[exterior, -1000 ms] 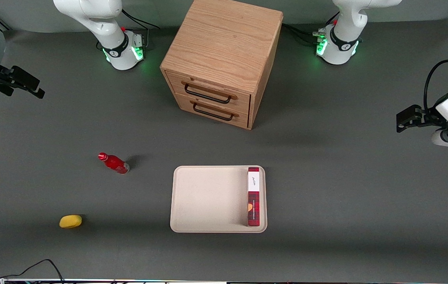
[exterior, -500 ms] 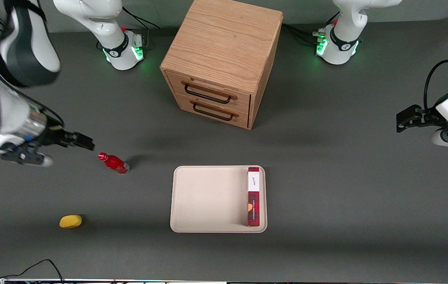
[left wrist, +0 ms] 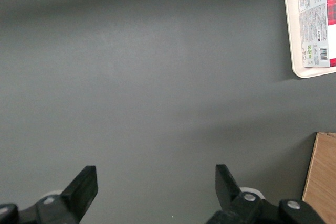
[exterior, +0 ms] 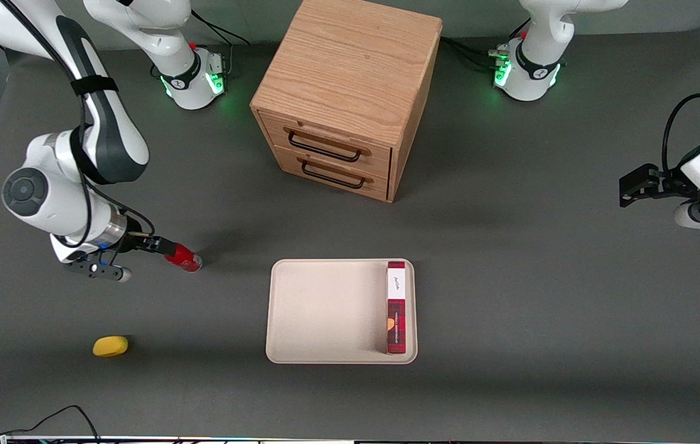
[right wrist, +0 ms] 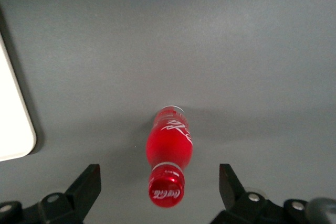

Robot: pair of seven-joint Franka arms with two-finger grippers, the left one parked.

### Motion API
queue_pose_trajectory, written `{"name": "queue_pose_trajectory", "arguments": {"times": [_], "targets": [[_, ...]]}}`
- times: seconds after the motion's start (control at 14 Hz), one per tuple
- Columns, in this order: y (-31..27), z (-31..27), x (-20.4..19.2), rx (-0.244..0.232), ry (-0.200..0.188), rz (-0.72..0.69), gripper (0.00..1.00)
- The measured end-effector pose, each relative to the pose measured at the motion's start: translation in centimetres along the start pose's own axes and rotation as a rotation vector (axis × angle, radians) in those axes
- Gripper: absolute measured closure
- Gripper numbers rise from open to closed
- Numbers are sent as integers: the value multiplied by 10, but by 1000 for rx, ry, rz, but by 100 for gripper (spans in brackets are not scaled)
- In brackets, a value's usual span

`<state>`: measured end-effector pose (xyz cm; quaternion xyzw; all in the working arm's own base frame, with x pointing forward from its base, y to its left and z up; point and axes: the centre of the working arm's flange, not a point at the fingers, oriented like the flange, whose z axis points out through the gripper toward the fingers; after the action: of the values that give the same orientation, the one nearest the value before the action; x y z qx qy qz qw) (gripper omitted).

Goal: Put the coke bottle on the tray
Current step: 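Lower the right gripper around the red bottle and close it, then lift the red bottle and carry it over the cream tray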

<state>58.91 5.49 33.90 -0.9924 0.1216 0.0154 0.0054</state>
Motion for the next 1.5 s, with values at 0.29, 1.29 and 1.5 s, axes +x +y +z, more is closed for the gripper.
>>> {"name": "queue_pose_trajectory", "arguments": {"times": [0.29,1.29,1.5], "targets": [[0,20,-10,-28,8,20,2],[-21,-155,7,-83,39,-43,68],[-42,-252,-6,-77,26,-80,68]]}}
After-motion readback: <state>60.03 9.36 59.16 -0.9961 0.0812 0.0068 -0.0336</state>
